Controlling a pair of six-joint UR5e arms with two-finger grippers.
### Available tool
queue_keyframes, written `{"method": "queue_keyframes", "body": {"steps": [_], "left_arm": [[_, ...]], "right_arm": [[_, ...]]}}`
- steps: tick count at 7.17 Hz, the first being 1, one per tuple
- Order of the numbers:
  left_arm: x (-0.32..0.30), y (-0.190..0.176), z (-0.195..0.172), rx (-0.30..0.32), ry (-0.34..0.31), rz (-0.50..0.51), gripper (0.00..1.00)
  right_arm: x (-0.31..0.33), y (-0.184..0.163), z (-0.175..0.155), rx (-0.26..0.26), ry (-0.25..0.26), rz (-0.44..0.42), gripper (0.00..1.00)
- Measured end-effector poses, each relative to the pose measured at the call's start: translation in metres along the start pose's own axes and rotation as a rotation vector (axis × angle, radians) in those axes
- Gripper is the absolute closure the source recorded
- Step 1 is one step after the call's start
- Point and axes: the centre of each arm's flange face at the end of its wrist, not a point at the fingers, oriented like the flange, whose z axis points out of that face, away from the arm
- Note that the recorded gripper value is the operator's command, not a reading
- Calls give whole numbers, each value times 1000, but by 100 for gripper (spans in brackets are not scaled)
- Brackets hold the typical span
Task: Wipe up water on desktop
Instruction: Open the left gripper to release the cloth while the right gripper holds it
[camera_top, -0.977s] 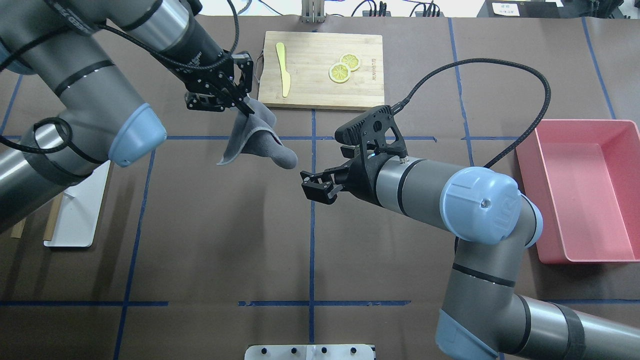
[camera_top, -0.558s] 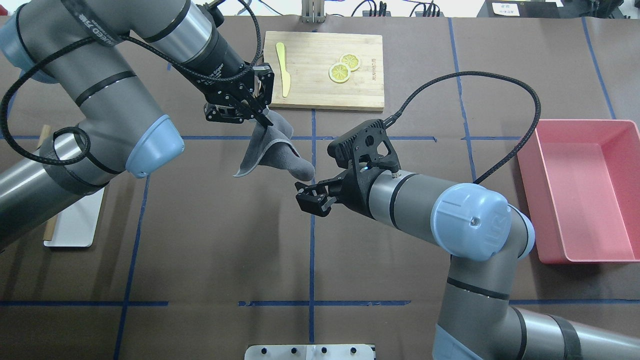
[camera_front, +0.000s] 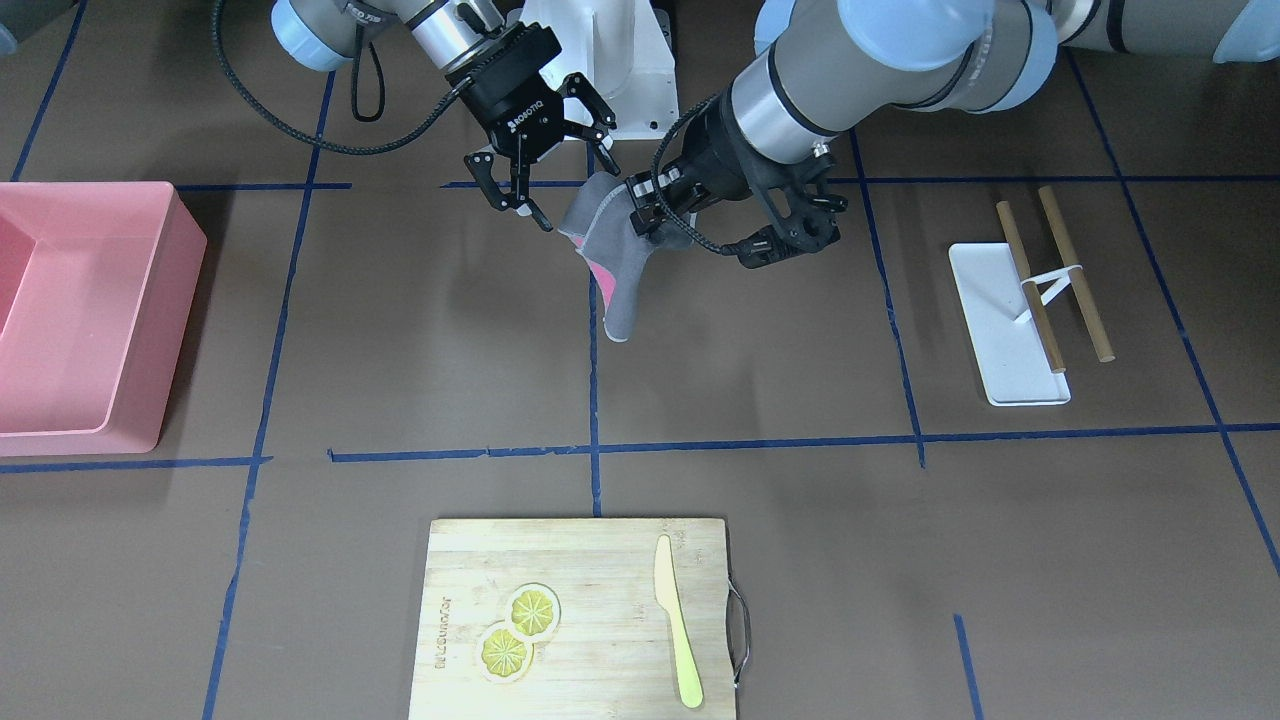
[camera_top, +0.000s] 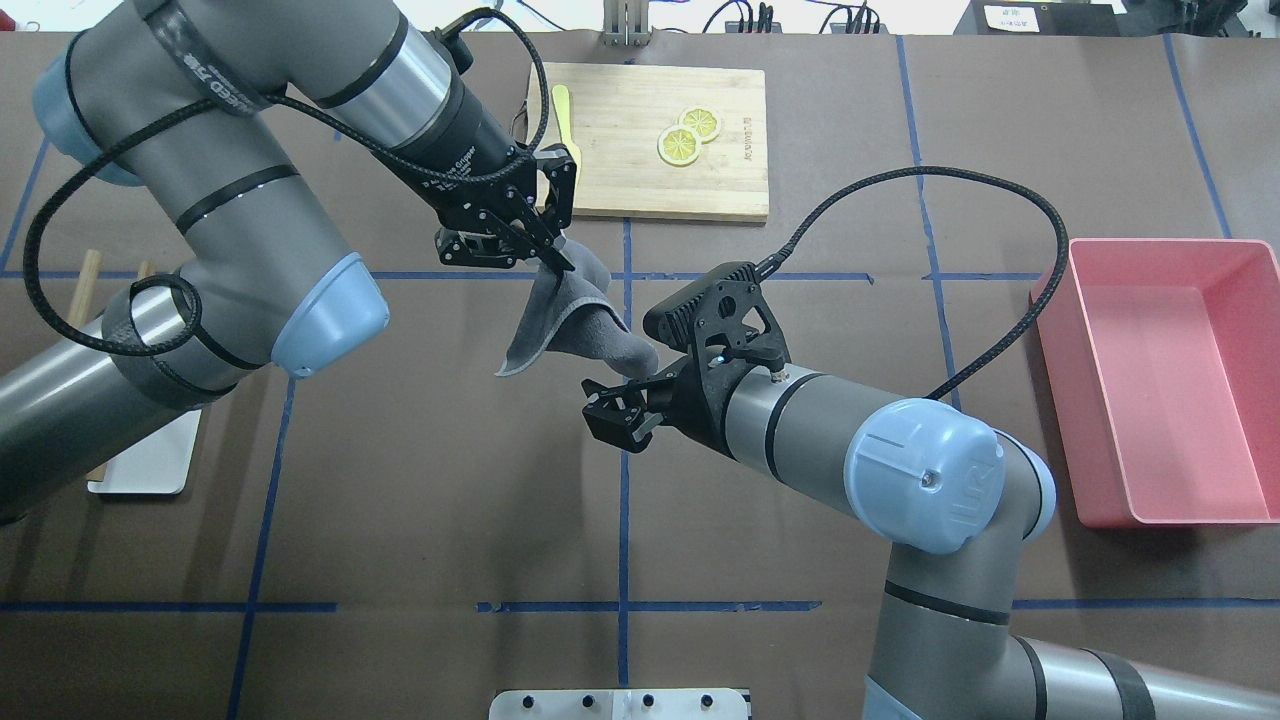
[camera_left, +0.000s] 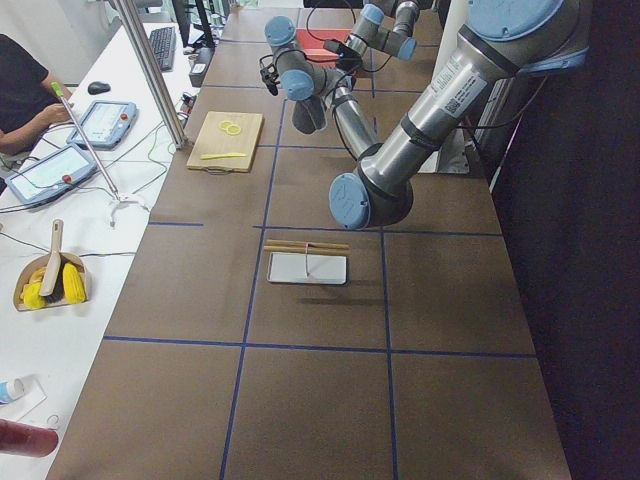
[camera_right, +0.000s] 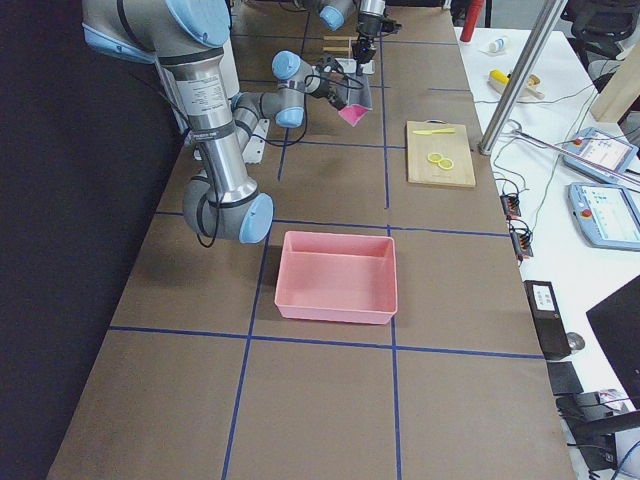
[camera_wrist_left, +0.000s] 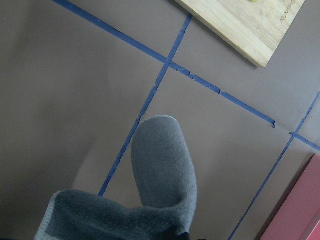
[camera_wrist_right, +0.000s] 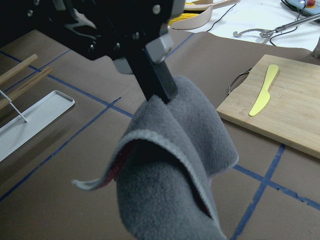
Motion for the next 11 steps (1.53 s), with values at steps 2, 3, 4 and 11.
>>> {"method": "queue_keyframes", "body": {"steps": [2, 3, 4, 11], "left_arm": [[0, 3, 3, -7, 0, 2, 100], [0, 4, 3, -8, 0, 3, 100], [0, 4, 3, -8, 0, 3, 100], [-5, 7, 1, -12, 37, 64, 0]], "right_arm": [[0, -1, 0, 8, 5, 2, 42], [-1, -2, -1, 11, 4, 5, 71], [-1, -4, -3, 15, 1, 11, 87], [-3, -10, -10, 30, -6, 23, 100]]}}
